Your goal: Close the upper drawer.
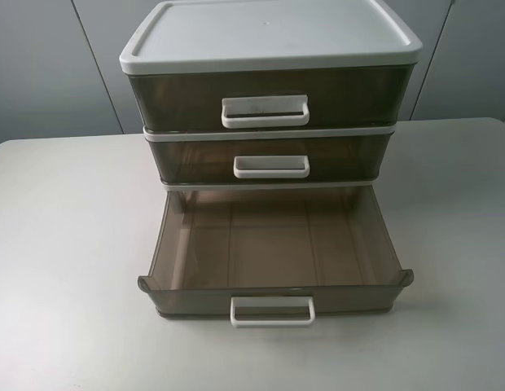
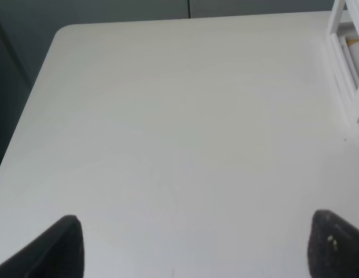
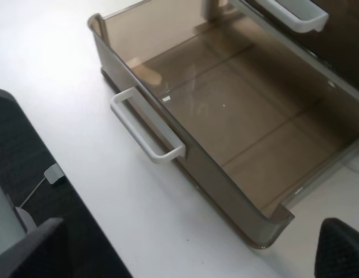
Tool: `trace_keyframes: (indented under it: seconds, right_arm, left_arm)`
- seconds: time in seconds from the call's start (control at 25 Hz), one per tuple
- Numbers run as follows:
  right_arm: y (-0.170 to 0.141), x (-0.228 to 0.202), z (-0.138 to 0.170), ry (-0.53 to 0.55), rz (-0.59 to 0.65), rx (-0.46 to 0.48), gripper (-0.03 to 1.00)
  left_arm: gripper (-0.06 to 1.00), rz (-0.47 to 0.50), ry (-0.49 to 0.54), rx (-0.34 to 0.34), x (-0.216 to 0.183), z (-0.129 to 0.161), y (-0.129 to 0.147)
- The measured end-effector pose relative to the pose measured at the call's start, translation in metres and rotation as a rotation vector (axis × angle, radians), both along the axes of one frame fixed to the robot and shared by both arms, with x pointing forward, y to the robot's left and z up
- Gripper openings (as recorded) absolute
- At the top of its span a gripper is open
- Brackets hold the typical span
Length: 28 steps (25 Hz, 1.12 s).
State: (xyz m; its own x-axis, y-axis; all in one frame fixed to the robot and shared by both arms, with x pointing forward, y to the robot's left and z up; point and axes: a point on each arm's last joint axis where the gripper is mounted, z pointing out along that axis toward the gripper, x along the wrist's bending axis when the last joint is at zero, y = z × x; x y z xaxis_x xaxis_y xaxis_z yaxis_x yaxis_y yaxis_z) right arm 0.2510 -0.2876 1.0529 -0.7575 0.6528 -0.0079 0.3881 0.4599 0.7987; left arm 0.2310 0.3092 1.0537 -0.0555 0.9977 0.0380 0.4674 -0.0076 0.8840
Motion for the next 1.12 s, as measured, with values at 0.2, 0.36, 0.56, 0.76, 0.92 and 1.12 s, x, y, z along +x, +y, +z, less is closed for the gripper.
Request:
trace_keyframes:
  seconds: [0.2,0.36,0.56,0.76,0.92,1.12]
  right_arm:
    - [-0.004,0.003,0.0,0.001,-0.3,0.001,0.63]
    - [-0.009,0.003,0.0,-0.007,-0.585,0.008,0.63]
    - [-0.013,-0.011,0.001,-0.093,-0.833,0.047,0.63]
    - [-0.012,-0.019,0.001,-0.145,-0.929,0.066,0.63]
    - [-0.011,-0.02,0.001,-0.147,-0.932,0.068,0.63]
    - [-0.011,-0.02,0.001,-0.147,-0.931,0.067,0.63]
  left_arm:
    - [0.74,0.0,0.0,0.0,0.0,0.0,0.0]
    - [0.74,0.0,0.0,0.0,0.0,0.0,0.0]
    - [0.74,0.0,0.0,0.0,0.0,0.0,0.0]
    - [0.74,0.0,0.0,0.0,0.0,0.0,0.0]
    - [0.74,0.0,0.0,0.0,0.0,0.0,0.0]
    - [0.74,0.0,0.0,0.0,0.0,0.0,0.0]
